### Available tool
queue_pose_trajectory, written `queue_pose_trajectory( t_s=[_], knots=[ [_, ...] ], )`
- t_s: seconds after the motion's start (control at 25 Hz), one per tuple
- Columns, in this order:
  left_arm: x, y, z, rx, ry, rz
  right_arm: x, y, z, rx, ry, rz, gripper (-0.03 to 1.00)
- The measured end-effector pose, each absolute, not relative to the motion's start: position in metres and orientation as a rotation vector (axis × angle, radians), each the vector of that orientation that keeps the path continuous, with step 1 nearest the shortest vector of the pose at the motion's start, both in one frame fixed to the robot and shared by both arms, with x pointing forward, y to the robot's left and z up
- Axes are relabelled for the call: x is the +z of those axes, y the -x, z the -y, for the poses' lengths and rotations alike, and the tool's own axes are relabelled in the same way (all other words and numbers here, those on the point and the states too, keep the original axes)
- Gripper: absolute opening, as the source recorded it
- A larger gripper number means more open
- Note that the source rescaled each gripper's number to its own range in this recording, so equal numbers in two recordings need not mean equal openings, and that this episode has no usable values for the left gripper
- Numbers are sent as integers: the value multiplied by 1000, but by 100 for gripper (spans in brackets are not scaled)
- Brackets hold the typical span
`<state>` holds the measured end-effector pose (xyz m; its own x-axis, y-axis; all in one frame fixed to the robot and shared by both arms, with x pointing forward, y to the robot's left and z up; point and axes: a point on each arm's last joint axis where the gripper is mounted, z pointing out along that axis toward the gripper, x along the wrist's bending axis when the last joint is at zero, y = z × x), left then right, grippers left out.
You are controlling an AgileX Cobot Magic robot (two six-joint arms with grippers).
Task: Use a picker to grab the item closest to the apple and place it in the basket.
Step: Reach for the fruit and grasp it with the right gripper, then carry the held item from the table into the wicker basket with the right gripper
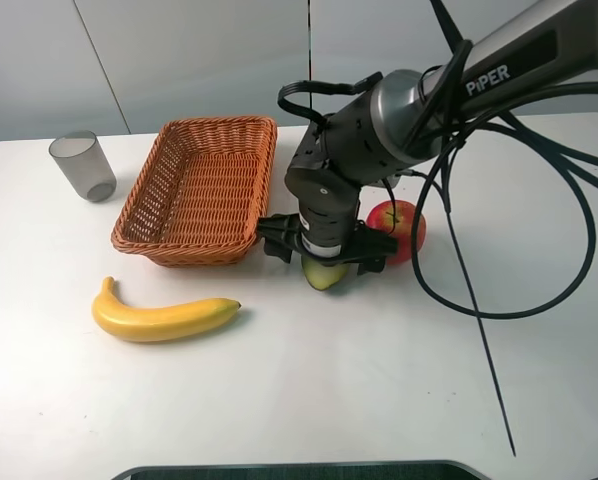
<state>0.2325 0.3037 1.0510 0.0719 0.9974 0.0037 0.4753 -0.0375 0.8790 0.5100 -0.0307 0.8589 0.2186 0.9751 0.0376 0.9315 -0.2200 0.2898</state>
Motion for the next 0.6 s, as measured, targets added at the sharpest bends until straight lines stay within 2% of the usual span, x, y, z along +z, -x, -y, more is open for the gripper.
queue_pose_trajectory(
  t_s=[0.12, 0.16, 0.2, 0.24, 0.28, 0.32, 0.36, 0.6],
  knots=[
    [1051, -232, -304, 894, -1611, -1499, 859, -512, 32, 315, -2289, -1811, 100],
    [1051, -232, -304, 894, -1611, -1499, 859, -512, 33, 317, -2291, -1809, 95],
    [1051, -232, -304, 894, -1611, -1499, 859, -512, 33, 317, -2291, -1809, 79],
    [1051, -232, -304, 894, -1611, -1499, 858, -512, 33, 308, -2291, -1807, 50],
    [1051, -232, -304, 893, -1610, -1500, 858, -513, 34, 306, -2298, -1798, 17],
    [1051, -232, -304, 893, -1610, -1500, 858, -512, 34, 300, -2299, -1794, 0],
    [1051, -232, -304, 893, -1610, -1500, 858, -512, 34, 298, -2301, -1792, 3],
    [1051, -232, -304, 893, -1610, -1500, 858, -513, 34, 298, -2301, -1793, 3]
  ],
)
